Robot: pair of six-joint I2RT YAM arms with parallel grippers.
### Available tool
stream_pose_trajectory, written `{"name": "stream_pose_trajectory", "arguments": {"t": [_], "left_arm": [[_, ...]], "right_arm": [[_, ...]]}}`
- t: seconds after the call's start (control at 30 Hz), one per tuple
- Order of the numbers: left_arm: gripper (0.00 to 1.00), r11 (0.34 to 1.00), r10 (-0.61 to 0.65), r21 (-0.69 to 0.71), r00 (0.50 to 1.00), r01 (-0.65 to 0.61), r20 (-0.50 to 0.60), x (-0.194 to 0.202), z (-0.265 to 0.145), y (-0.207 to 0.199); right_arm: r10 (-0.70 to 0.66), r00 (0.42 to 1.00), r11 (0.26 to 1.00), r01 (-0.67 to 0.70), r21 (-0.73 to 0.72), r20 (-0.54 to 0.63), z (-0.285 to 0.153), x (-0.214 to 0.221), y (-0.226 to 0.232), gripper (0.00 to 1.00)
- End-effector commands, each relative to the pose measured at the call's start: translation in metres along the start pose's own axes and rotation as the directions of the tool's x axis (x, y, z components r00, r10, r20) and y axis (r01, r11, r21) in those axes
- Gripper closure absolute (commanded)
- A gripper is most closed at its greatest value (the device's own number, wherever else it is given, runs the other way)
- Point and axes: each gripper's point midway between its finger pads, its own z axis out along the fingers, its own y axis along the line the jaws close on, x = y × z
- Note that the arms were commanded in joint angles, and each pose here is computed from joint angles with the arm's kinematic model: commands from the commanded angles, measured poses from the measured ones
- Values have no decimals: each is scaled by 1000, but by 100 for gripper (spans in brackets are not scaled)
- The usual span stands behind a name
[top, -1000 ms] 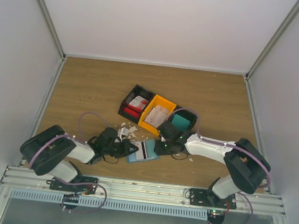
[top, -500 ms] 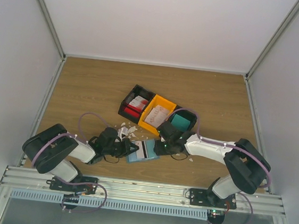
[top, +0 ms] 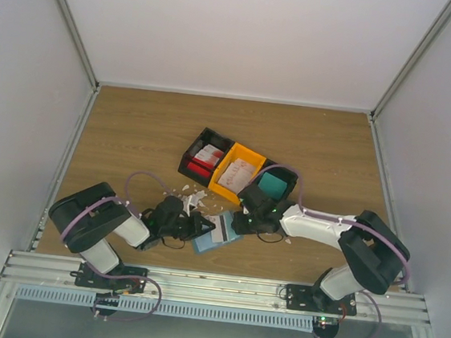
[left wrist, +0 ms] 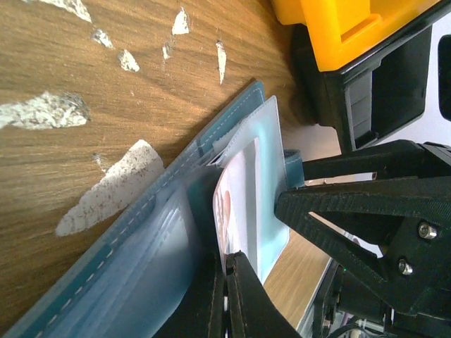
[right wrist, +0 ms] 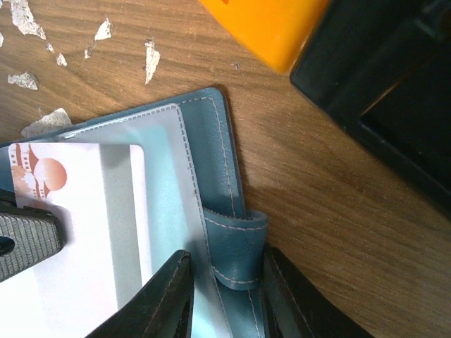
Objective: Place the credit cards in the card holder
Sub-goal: Insert the credit card into the card holder.
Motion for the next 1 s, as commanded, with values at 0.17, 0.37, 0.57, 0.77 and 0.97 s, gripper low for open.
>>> {"name": "stream_pose_trajectory", "arguments": {"t": [0.17,0.37,0.57,0.77,0.97], "left_arm": [[100,998,-45,-41,995,49,92,-7,5,6],[100,993,-78,-74,987,89,137,-2,-3,14],[100,994,-78,-60,989,86,127,6,2,7],[95,995,-77,-57,994,82,83,18,5,7],[80,992,-83,-91,993,90,79,24,-6,15]], "right_arm": [[43,974,998,-33,50,-222,16,69,-26,74],[72,973,997,-66,32,-219,5,76,-26,73],[66,961,998,-66,10,-270,8,95,-19,74],[67,958,997,-72,-6,-278,11,99,-11,74],[89,968,996,-80,47,-236,8,90,-17,74]]}}
